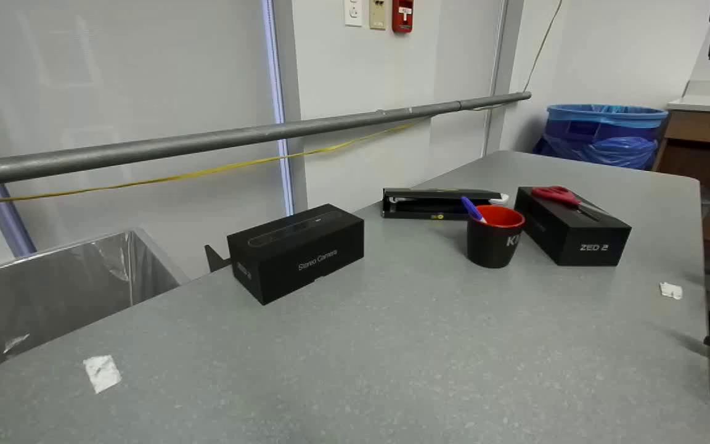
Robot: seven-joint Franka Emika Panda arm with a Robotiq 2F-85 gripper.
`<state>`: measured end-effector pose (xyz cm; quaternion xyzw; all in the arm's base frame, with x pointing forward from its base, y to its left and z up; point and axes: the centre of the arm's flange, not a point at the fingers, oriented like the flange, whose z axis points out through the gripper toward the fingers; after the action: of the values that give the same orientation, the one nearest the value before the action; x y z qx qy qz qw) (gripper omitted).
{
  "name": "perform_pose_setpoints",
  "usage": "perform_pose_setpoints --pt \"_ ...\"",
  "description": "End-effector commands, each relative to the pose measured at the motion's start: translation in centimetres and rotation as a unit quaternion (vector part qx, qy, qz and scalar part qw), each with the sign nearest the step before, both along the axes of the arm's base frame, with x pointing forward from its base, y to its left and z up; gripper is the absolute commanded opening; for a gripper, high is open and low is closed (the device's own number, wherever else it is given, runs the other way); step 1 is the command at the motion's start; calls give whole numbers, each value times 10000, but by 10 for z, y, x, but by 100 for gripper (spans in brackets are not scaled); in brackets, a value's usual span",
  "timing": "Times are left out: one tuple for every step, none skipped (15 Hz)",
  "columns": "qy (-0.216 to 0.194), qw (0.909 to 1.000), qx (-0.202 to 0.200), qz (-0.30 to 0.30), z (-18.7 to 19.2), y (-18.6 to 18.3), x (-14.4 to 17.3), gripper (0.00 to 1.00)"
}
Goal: Put the marker in the mug on the table
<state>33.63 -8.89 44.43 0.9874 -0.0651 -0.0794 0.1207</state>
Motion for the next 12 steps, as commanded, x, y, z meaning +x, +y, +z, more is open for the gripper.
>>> perform_pose_setpoints --pt "2 10000 0 0 0 0 0 100" --pt "2 10000 0 0 0 0 0 100" --pt "2 10000 0 0 0 0 0 100" --pt "-54 9994 147 314 0 3 3 100" --pt "-254 9986 143 439 -4 6 14 100" --pt "-335 9973 200 623 -11 11 29 100" --pt "-479 9949 233 861 -21 18 46 100" --pt "-589 9926 321 1008 -28 24 59 100" --pt "-633 9897 476 1196 -36 32 75 100" --pt "-643 9868 617 1355 -43 40 87 100" --pt "-642 9837 805 1473 -50 49 99 100" --pt "-601 9797 1021 1616 -55 56 109 100"
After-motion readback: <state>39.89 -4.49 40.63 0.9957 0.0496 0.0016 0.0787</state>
